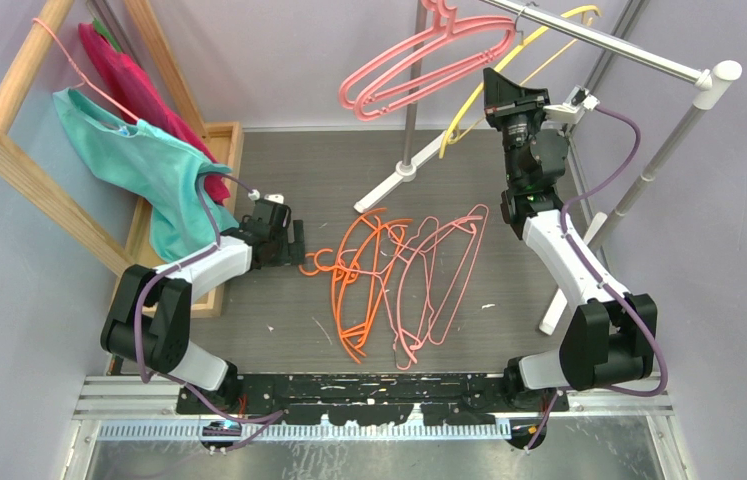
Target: Organize the hangers
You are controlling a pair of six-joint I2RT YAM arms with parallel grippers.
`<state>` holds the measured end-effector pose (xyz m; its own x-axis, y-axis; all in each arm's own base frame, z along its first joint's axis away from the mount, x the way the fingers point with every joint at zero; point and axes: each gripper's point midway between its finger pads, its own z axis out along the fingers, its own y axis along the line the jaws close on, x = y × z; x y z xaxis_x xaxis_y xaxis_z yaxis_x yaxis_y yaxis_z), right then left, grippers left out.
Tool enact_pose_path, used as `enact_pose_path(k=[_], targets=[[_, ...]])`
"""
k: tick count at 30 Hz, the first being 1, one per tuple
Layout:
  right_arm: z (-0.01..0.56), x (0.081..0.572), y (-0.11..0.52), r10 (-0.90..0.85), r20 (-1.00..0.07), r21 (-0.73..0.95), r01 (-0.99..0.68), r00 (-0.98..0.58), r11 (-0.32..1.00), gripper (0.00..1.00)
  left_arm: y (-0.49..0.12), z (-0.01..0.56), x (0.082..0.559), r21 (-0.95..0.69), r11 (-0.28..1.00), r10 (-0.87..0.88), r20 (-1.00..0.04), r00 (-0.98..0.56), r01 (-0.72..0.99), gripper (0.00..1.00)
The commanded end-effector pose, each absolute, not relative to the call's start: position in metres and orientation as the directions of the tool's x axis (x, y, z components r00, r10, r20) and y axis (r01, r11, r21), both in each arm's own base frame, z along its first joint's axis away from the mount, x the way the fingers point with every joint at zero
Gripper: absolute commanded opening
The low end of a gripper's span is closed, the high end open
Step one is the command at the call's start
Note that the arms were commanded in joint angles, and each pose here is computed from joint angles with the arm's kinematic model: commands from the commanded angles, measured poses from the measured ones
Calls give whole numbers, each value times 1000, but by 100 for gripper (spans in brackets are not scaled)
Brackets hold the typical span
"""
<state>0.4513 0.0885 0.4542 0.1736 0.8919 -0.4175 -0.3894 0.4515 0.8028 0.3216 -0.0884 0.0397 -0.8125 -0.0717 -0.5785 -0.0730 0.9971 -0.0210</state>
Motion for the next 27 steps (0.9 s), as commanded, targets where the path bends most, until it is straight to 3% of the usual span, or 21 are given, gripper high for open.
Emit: enact_pose_path(k=[1,4,8,15,20,27], targets=[[468,442,88,905,-389,786,-450,174,425,1,-89,54,335,-22,997,-76,-619,-782,-80,98],[461,441,87,903,-395,793,-434,167,427,1,-89,54,334,-25,996,-80,-621,-780,-82,98],[451,438,87,903,-403,802,-417,151,428,15,-90,54,334,-28,996,-80,-621,-780,-80,98],[440,426,92,879,-461,787,-403,121,468,59,-90,56,333,-36,996,-84,-624,-777,-79,98],[435,401,88,844,-514,747,-405,151,527,79,-91,58,333,-41,996,-87,-628,-773,-78,98],[423,354,79,781,-596,687,-386,187,616,88,-91,55,334,-36,996,-84,-623,-778,-78,98]])
